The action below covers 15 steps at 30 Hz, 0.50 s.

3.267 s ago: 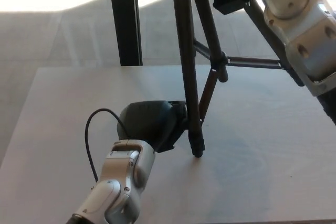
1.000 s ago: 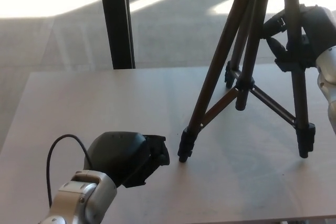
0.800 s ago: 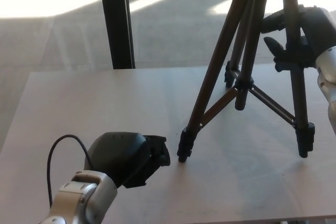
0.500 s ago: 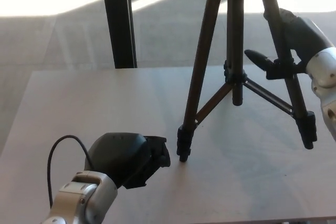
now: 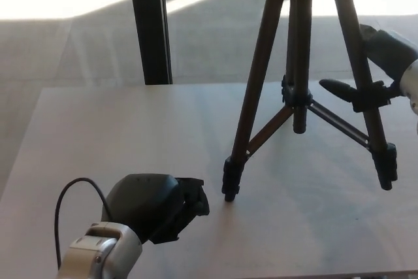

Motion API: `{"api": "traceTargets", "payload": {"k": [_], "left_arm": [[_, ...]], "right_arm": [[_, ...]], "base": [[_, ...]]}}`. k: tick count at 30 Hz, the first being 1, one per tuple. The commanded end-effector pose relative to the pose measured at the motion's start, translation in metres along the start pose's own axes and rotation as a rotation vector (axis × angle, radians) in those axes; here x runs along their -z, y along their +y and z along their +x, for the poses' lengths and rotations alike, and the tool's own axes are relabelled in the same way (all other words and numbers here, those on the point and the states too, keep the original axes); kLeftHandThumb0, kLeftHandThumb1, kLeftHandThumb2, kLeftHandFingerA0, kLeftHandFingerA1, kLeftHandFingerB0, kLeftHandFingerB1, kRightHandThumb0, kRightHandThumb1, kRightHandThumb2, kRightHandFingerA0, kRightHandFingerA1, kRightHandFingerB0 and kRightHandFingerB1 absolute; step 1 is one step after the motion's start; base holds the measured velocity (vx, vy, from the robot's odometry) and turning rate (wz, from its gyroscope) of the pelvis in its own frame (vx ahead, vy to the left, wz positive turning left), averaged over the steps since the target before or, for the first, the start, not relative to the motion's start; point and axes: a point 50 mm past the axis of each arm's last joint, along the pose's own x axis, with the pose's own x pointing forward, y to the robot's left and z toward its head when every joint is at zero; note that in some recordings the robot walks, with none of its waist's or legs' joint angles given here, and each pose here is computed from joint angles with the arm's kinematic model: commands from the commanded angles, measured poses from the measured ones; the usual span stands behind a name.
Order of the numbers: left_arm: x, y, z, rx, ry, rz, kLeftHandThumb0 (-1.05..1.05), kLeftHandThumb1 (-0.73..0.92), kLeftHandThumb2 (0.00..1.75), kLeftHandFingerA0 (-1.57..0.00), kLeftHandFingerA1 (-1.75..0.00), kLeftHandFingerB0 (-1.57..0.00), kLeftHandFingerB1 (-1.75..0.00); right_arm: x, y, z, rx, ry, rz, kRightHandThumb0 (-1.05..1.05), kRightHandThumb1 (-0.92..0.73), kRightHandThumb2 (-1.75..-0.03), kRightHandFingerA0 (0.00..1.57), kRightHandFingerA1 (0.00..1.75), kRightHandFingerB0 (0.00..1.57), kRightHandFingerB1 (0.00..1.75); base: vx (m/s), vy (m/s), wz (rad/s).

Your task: Use both hands of the robot to pick up the tripod lying in the middle of the desk and make it stand upright on the desk

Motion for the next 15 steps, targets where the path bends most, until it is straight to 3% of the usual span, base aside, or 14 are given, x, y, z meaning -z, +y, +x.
{"api": "traceTargets", "payload": {"k": [1,5,6,9,10,11,12,15], "left_arm": [[0.005,-0.002,-0.003,-0.011,-0.007,0.008,-0.29,0.65,0.72,-0.88,-1.61,-0.75,-0.85],[0.005,0.0,-0.003,-0.022,-0.013,0.013,-0.31,0.68,0.73,-0.95,-1.68,-0.75,-0.84],[0.006,0.0,-0.003,-0.019,-0.012,0.022,-0.3,0.66,0.72,-0.88,-1.56,-0.75,-0.83],[0.007,-0.001,-0.004,-0.015,-0.011,0.019,-0.28,0.67,0.72,-0.87,-1.47,-0.74,-0.82],[0.007,-0.001,-0.004,-0.023,-0.014,0.007,-0.32,0.52,0.99,-1.13,-1.28,-0.76,-0.87],[0.007,-0.001,-0.005,-0.023,-0.015,0.006,-0.32,0.52,0.99,-1.13,-1.28,-0.76,-0.87],[0.008,-0.001,-0.005,-0.02,-0.01,0.003,-0.28,0.67,0.74,-0.85,-1.58,-0.74,-0.88],[0.012,0.005,-0.007,-0.032,0.006,-0.001,-0.26,0.66,0.68,-0.93,-1.67,-0.71,-0.83]], "right_arm": [[0.016,-0.001,-0.003,-0.022,0.076,0.009,-1.05,-0.64,-0.8,0.0,0.0,0.0,0.0],[0.02,-0.002,-0.004,-0.004,0.074,0.059,-1.03,-0.62,-0.79,0.0,0.0,0.0,0.0],[0.023,-0.003,-0.005,0.005,0.076,0.095,-1.01,-0.61,-0.79,0.0,0.0,0.0,0.0],[0.03,-0.002,-0.007,0.014,0.084,0.114,-1.02,-0.6,-0.8,0.0,0.0,0.0,0.0],[0.038,-0.003,-0.009,0.011,0.088,0.117,-1.03,-0.6,-0.81,0.0,0.0,0.0,0.0],[0.04,-0.003,-0.009,0.01,0.088,0.118,-1.03,-0.6,-0.81,0.0,0.0,0.0,0.0],[0.041,-0.003,-0.01,0.008,0.09,0.12,-1.03,-0.61,-0.82,0.0,0.0,0.0,0.0],[0.055,-0.007,-0.015,0.003,0.118,0.1,-1.04,-0.62,-0.83,0.0,0.0,0.0,0.0]], "base": [[0.0,0.0,0.0],[0.0,0.0,0.0],[0.0,0.0,0.0],[0.0,0.0,0.0],[0.0,0.0,0.0],[0.0,0.0,0.0],[0.0,0.0,0.0],[0.0,0.0,0.0]]}}
